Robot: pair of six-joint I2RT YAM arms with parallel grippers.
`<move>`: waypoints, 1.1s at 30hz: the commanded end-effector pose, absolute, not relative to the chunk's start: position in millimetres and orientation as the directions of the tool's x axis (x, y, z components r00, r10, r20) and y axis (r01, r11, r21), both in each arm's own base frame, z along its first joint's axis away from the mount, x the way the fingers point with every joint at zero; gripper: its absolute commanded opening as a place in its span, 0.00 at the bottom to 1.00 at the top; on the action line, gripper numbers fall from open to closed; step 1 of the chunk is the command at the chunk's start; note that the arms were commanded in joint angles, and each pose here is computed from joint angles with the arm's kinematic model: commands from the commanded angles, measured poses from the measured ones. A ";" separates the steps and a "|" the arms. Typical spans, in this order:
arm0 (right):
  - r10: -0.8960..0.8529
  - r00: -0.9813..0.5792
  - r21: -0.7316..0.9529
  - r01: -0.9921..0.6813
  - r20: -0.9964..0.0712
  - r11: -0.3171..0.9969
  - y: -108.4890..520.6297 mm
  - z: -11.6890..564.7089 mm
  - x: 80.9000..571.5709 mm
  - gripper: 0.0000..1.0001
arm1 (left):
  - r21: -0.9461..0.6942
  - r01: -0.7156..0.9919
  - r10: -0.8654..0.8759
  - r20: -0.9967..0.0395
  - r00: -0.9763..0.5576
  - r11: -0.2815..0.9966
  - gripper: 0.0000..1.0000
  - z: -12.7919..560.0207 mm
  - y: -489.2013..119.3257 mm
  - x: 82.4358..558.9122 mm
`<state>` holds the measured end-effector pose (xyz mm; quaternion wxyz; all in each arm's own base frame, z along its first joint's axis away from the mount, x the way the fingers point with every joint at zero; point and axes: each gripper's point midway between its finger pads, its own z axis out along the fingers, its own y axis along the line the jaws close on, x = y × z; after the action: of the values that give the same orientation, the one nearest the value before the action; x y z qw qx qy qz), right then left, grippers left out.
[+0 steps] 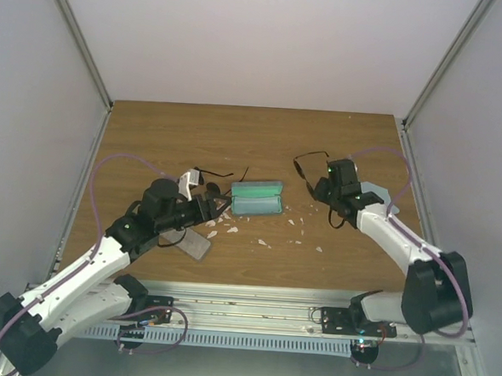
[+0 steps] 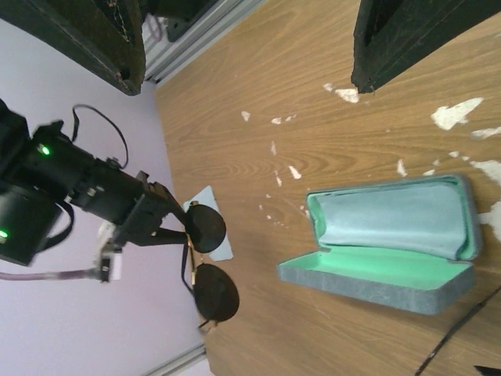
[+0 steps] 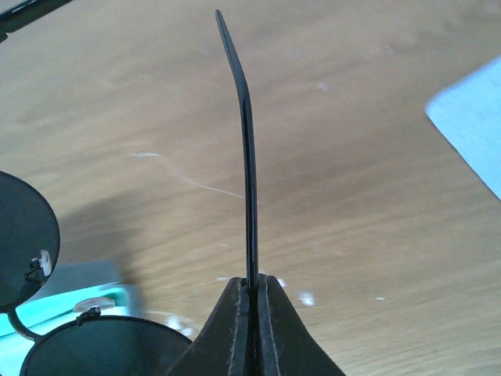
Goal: Organize the sunglasses
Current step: Pick up the sunglasses from the center of the board.
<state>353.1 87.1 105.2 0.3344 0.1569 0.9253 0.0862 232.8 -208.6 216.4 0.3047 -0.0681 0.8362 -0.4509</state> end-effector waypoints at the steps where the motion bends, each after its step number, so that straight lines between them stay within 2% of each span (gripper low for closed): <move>1: 0.332 -0.664 0.279 0.190 -0.670 0.941 107.2 161.3 348.5 0.00 | -0.854 0.230 -0.443 -0.452 -0.774 0.467 0.72 265.1 -227.9 248.6; 7: 0.316 -0.628 0.300 0.136 -0.711 0.944 151.9 198.0 335.5 0.01 | -0.842 0.232 -0.468 -0.476 -0.744 0.487 0.71 283.3 -249.9 267.0; 15: 0.238 -0.609 0.260 0.054 -0.756 0.964 211.0 214.4 332.5 0.01 | -0.833 0.189 -0.504 -0.478 -0.719 0.521 0.69 279.6 -272.1 287.6; 21: 0.168 -0.596 0.218 -0.013 -0.785 0.976 244.8 217.6 329.6 0.01 | -0.834 0.101 -0.535 -0.435 -0.724 0.542 0.51 262.0 -277.0 302.8; 25: 0.131 -0.590 0.190 -0.040 -0.797 0.981 255.6 215.5 327.2 0.01 | -0.837 0.031 -0.587 -0.409 -0.699 0.546 0.47 254.9 -271.7 312.0; 30: 0.103 -0.586 0.172 -0.062 -0.803 0.983 260.1 213.1 324.7 0.01 | -0.827 -0.024 -0.630 -0.409 -0.661 0.562 0.34 248.7 -262.6 320.2; 33: 0.093 -0.590 0.168 -0.075 -0.802 0.983 261.9 211.7 324.0 0.01 | -0.813 -0.045 -0.622 -0.407 -0.669 0.580 0.29 241.0 -264.7 323.4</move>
<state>319.4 258.2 198.7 0.4290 0.0031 0.8986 0.0925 310.1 -265.8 230.6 0.3310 -0.1819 0.8269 -0.4167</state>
